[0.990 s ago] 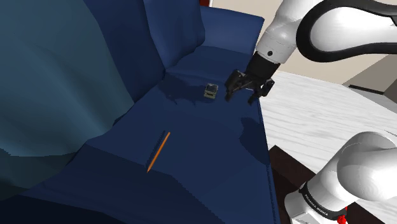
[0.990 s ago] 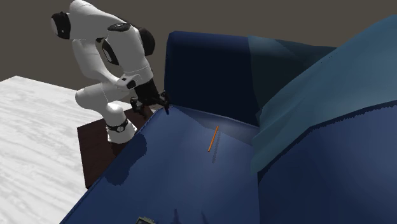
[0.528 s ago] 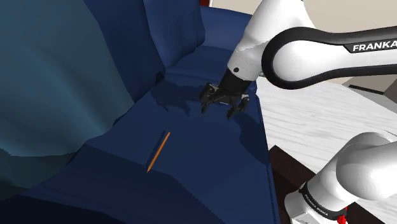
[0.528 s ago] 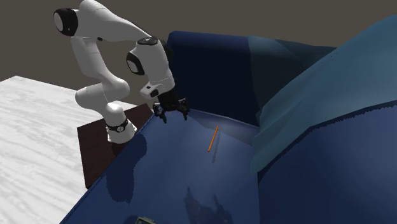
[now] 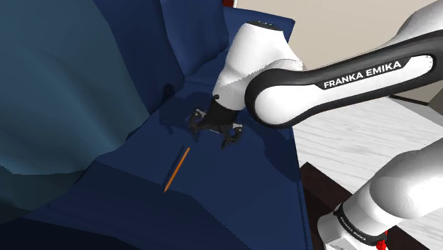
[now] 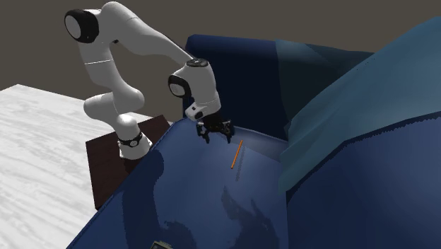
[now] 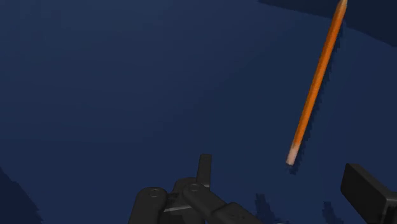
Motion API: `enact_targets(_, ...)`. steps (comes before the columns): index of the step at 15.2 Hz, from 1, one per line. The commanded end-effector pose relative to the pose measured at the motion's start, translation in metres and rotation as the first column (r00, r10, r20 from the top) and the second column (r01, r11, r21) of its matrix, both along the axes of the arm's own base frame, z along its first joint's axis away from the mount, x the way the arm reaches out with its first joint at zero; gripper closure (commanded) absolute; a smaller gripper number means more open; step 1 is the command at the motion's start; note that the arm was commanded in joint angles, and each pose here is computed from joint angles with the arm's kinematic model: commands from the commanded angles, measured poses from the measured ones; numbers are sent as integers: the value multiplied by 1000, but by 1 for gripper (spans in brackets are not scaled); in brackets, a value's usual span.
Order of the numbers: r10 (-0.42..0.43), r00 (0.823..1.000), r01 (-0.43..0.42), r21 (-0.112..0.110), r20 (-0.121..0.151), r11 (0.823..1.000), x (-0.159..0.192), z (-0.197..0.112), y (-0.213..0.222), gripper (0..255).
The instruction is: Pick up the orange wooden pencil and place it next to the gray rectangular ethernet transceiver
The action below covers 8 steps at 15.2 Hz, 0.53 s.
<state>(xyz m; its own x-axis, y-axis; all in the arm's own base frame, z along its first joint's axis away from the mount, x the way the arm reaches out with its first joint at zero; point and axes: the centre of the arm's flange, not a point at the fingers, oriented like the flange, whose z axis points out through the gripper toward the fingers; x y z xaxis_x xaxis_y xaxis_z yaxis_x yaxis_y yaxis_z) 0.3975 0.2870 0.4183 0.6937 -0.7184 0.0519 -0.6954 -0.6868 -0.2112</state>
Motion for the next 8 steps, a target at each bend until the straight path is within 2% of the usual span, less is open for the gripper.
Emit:
enact_targets(1,-51,999,51,14,-3,999,11,-15,18,0)
enact_targets(5,-138,990,139,31,-12,990,38,-40,53,0)
enact_targets(8,-138,990,139,31,-12,990,41,-56,55,0)
